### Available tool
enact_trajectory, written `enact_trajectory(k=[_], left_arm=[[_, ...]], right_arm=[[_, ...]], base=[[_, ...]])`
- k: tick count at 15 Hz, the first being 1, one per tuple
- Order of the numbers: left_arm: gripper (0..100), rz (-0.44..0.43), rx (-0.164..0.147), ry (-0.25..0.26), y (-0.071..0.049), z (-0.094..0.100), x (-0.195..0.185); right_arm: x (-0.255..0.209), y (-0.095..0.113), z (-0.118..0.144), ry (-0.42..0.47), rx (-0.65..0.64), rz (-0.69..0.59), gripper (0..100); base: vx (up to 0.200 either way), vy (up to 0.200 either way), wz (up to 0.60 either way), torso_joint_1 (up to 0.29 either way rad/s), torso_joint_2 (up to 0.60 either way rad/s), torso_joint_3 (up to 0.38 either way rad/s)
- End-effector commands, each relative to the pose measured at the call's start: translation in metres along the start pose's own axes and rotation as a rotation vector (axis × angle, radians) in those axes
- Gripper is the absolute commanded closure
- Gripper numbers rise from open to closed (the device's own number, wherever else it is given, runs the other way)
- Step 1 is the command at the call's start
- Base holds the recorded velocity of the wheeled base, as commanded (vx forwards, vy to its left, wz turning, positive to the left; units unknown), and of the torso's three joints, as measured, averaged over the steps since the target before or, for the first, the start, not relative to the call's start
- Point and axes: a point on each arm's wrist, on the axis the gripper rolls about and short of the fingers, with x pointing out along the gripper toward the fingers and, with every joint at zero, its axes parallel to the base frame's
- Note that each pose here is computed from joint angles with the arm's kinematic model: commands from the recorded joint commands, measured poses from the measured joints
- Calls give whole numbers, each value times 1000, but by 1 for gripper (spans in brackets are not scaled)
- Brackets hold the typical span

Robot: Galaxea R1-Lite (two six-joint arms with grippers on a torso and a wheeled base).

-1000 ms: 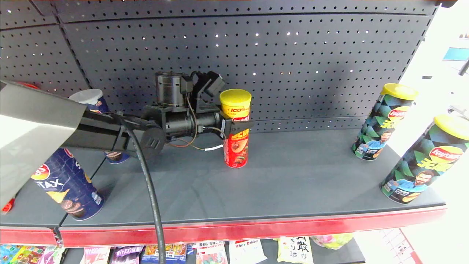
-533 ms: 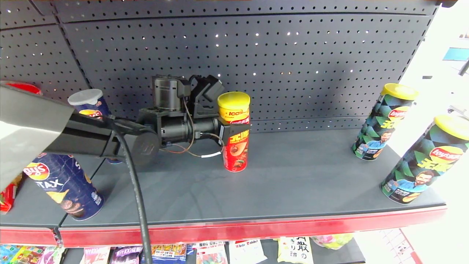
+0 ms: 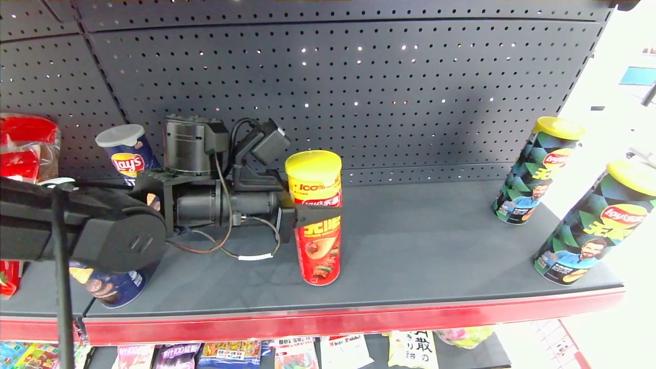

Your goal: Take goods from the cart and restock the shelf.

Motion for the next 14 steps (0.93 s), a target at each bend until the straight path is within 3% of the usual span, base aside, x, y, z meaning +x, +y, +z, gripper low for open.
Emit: enact_trajectory(k=[1,14], left_arm=[[100,-4,32,-6,-7,-1,-7],[100,-88,23,17,-17,-11,6]], right_arm=[[0,0,0,0,0,1,100],[0,0,0,4,0,1,100]], base=[[0,0,0,0,0,0],[0,0,0,0,0,0]])
